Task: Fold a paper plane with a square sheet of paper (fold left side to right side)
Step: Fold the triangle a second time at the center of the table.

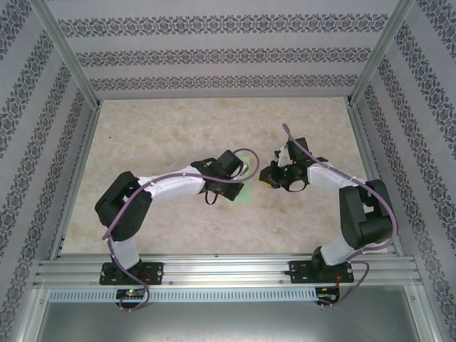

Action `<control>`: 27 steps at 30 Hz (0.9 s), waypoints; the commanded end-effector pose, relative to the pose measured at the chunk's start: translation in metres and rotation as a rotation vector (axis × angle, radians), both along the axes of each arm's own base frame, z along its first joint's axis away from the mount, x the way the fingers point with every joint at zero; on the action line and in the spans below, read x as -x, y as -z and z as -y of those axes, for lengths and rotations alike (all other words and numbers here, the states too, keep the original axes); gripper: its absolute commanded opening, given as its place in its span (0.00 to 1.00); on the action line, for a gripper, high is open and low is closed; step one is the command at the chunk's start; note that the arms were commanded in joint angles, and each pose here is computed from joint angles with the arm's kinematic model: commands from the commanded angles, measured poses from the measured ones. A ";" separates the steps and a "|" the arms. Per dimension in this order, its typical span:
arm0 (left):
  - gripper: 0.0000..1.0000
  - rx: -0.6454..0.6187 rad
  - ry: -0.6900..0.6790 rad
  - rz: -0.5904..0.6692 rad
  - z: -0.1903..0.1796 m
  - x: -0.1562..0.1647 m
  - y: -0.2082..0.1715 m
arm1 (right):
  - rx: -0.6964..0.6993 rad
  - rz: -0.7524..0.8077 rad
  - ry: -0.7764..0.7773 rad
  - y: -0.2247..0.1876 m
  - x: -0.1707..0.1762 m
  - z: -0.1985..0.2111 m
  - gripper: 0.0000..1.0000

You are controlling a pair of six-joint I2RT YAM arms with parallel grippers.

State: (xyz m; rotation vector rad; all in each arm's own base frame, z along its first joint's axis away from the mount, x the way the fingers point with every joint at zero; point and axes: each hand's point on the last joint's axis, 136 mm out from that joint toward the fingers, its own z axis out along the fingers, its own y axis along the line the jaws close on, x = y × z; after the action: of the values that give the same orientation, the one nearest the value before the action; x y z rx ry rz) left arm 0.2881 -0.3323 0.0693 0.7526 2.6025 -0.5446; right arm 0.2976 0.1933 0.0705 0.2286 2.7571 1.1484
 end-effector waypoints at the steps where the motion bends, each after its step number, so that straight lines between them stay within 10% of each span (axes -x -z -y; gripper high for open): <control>1: 0.02 0.150 0.019 -0.018 0.012 -0.003 -0.020 | -0.032 0.022 -0.024 0.003 0.002 -0.019 0.09; 27: 0.08 0.037 0.065 -0.071 -0.022 -0.021 0.008 | 0.188 -0.179 -0.086 0.078 0.042 -0.017 0.09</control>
State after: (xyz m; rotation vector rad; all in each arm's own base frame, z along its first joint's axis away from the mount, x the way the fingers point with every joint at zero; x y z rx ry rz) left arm 0.3036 -0.3133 0.0620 0.7610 2.6380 -0.6802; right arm 0.2671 0.2226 0.0117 0.1905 2.9482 1.0638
